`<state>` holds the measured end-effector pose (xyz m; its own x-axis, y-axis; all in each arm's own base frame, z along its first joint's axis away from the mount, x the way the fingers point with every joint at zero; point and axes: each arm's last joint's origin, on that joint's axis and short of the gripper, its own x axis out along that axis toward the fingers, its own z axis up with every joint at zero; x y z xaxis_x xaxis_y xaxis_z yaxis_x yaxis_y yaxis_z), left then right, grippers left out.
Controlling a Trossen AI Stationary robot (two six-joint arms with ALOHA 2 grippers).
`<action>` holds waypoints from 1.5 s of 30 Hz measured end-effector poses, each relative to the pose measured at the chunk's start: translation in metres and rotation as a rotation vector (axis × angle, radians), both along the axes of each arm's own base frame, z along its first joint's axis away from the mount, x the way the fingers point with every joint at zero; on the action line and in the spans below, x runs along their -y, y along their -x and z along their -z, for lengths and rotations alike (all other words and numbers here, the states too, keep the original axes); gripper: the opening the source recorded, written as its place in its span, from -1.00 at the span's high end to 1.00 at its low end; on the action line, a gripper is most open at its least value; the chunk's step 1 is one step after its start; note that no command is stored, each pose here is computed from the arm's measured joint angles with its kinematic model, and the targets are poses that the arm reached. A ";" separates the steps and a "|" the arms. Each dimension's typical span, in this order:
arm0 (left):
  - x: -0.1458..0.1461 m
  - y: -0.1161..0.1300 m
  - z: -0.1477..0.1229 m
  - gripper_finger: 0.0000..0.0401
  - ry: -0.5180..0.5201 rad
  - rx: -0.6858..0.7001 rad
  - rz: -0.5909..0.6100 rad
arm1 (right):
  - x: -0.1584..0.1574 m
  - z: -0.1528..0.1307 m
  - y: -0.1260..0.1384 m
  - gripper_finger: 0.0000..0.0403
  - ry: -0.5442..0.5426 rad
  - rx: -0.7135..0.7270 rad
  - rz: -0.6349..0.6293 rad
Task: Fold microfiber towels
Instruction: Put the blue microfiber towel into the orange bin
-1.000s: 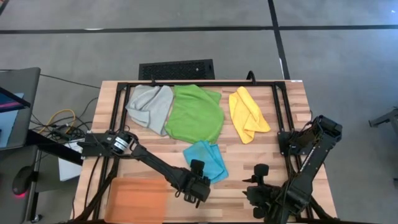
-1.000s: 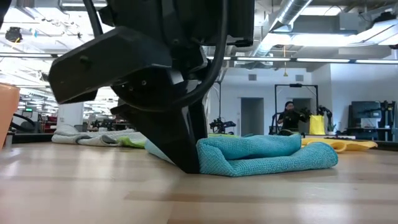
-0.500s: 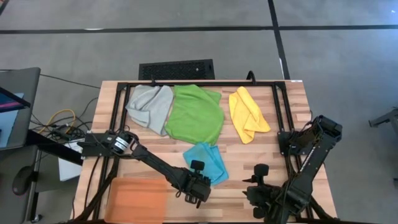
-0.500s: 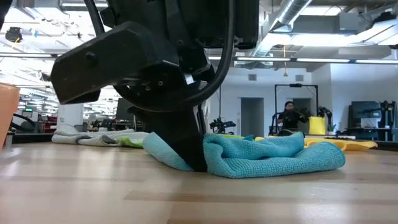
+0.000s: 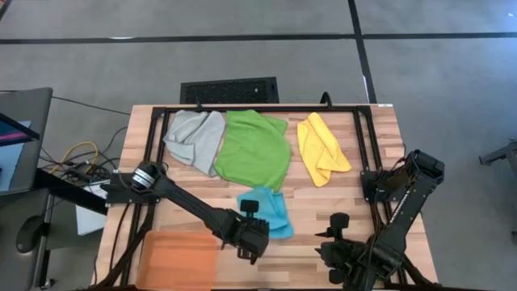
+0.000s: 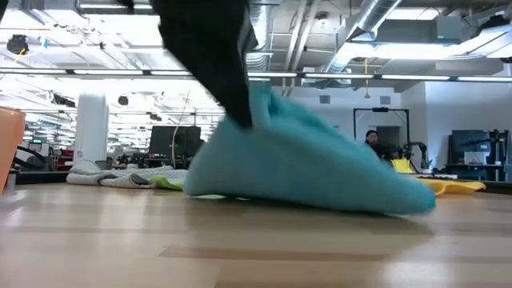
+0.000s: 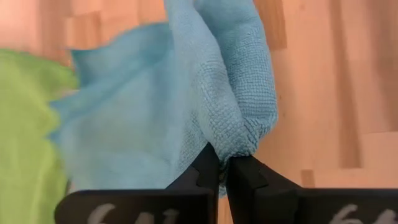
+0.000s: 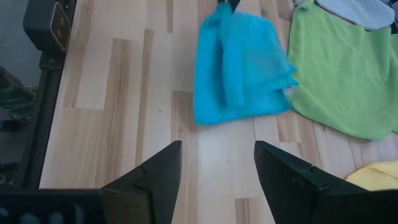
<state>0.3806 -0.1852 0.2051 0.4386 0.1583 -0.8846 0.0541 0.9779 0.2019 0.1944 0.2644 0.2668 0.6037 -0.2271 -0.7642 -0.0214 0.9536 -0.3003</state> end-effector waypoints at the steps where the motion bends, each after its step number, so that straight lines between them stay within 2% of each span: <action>1: -0.001 0.002 -0.005 1.00 0.005 0.003 -0.005 | 0.000 0.000 0.000 -0.12 0.000 0.000 0.000; 13: -0.018 0.036 -0.069 1.00 0.058 0.057 -0.105 | 0.000 0.000 0.000 -0.12 0.000 0.001 0.000; 21: -0.024 0.061 -0.089 1.00 0.054 0.016 -0.182 | 0.000 0.000 0.000 -0.12 0.001 0.001 0.000; 29: -0.023 0.110 -0.131 1.00 0.063 0.104 -0.275 | 0.000 0.000 0.000 -0.12 0.001 0.000 -0.001; 37: -0.028 0.169 -0.150 1.00 0.029 0.018 -0.459 | 0.000 0.000 0.000 -0.12 0.008 0.010 0.000; 45: -0.014 0.194 -0.168 1.00 0.140 0.068 -0.415 | 0.004 -0.002 -0.007 -0.12 0.050 0.098 0.037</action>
<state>0.1864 -0.1715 0.3735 0.4212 0.2137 -0.8815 -0.3578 0.9322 0.0550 0.2018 0.2600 0.2692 0.6651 -0.2873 -0.6893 0.0454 0.9369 -0.3466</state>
